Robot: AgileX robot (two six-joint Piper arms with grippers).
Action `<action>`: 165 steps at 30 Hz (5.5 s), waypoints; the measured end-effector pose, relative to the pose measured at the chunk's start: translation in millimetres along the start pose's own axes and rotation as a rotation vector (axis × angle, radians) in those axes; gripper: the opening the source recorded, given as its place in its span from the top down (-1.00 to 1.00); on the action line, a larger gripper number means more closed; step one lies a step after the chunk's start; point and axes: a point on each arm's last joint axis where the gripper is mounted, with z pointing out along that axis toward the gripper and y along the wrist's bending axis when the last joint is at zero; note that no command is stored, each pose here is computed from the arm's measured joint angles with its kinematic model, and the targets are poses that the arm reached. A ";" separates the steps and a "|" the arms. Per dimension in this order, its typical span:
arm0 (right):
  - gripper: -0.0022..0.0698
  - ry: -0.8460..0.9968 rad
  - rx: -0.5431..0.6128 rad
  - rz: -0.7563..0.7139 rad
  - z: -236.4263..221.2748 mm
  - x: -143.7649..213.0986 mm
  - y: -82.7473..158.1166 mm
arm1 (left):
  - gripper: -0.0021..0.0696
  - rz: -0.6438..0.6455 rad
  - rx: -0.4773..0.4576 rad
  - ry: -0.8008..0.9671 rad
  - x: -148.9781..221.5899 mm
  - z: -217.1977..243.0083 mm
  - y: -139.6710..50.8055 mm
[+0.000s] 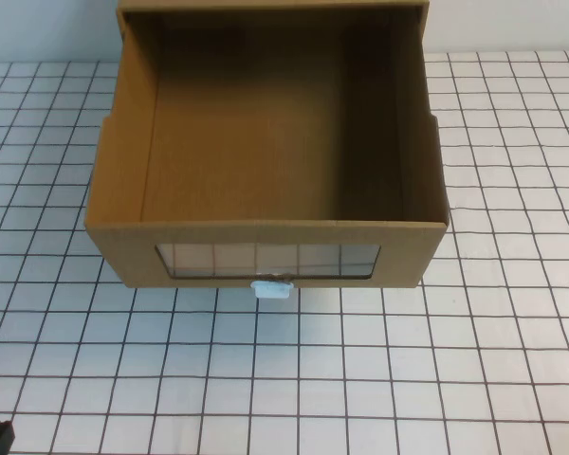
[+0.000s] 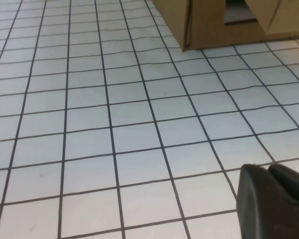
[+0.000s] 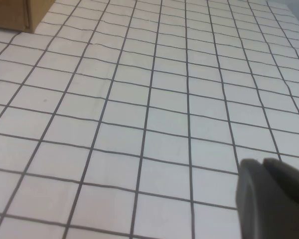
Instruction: Close the shoe box
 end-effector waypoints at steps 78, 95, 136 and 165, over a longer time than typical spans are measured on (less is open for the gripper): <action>0.98 -1.531 0.046 0.027 -87.7 -90.6 -4.3 | 0.96 0.011 -0.017 -1.538 -90.8 -88.2 0.4; 0.98 -1.561 -0.162 0.268 -171.4 -181.7 -18.2 | 0.96 0.083 -0.093 -1.516 -191.5 -152.3 3.0; 0.98 -0.919 -0.081 0.334 -105.8 -353.3 -39.4 | 0.96 -0.176 0.065 -1.086 -323.3 -104.5 7.2; 0.98 -0.226 -0.157 -0.005 -49.3 -309.6 -17.5 | 0.96 0.119 0.086 -0.380 -414.7 -8.5 -4.0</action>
